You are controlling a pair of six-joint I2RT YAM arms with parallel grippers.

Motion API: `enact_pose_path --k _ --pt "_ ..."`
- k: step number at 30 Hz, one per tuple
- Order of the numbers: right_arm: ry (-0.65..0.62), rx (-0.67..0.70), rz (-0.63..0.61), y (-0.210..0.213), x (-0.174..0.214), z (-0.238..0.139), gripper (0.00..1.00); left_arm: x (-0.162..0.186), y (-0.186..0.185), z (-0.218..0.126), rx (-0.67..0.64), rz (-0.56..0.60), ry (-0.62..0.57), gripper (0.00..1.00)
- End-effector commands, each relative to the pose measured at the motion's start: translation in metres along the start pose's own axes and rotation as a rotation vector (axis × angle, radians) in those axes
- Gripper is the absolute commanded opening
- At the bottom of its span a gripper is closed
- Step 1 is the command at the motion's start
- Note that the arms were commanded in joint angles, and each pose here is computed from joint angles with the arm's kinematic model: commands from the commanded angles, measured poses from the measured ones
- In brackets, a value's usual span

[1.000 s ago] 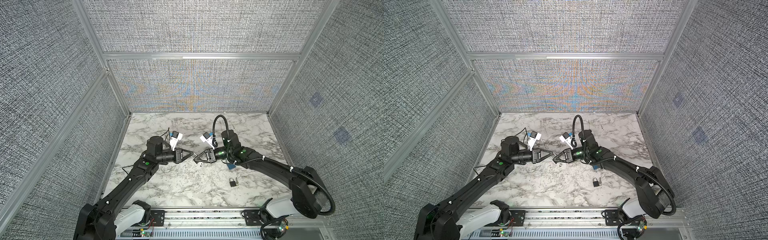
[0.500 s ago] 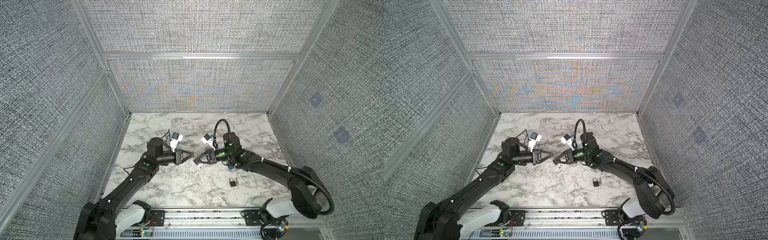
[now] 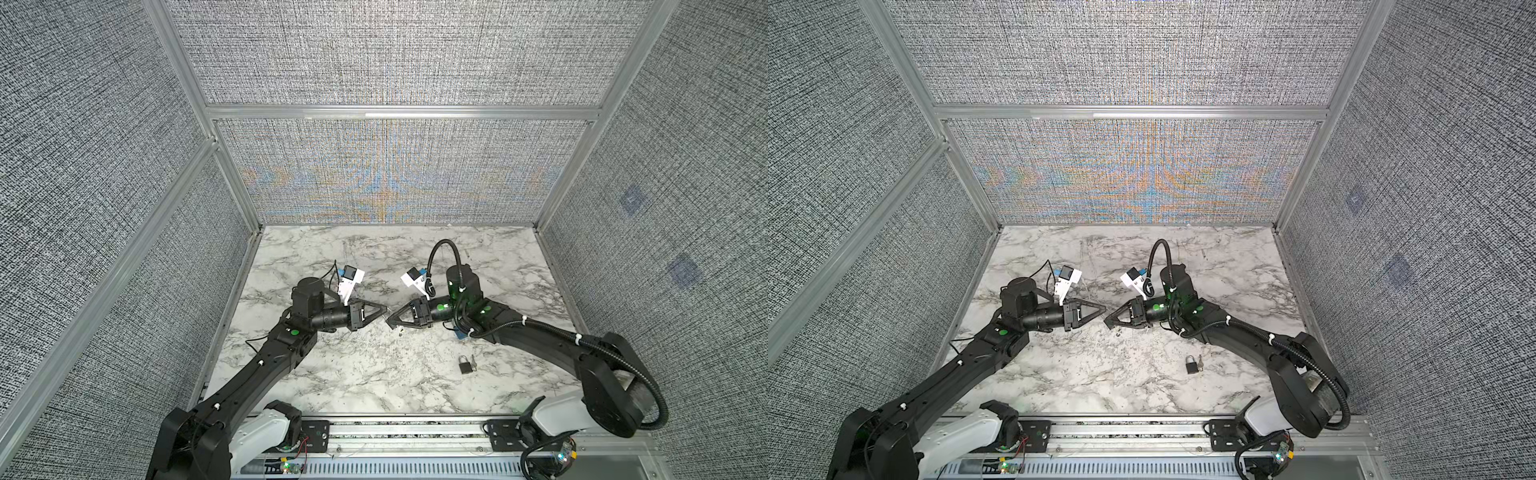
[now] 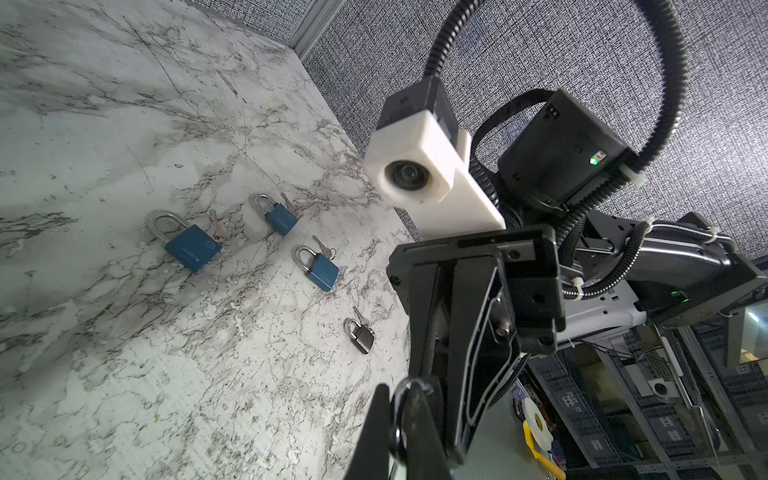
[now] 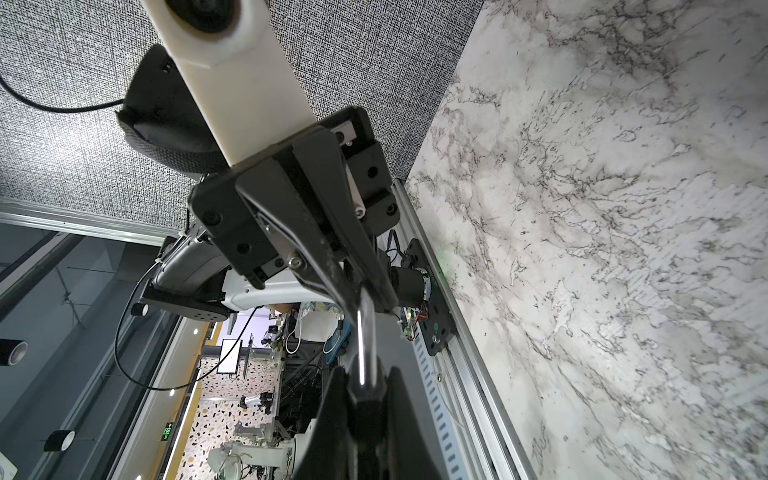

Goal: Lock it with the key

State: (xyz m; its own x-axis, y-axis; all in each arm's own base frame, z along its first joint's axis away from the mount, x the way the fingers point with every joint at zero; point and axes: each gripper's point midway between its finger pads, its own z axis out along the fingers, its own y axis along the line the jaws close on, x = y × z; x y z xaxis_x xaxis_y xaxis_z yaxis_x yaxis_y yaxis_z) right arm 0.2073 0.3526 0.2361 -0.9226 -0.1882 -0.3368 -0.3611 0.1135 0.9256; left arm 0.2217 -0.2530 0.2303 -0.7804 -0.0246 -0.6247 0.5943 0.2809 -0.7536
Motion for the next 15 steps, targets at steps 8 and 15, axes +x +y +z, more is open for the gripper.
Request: enact_pose_path --k 8,15 --pt "-0.038 -0.093 -0.163 0.035 -0.018 0.002 0.00 0.014 0.003 -0.001 -0.018 -0.034 0.017 0.00" --pt "-0.063 -0.045 -0.178 0.032 -0.029 0.004 0.00 0.021 -0.004 -0.001 0.012 -0.044 0.023 0.00"
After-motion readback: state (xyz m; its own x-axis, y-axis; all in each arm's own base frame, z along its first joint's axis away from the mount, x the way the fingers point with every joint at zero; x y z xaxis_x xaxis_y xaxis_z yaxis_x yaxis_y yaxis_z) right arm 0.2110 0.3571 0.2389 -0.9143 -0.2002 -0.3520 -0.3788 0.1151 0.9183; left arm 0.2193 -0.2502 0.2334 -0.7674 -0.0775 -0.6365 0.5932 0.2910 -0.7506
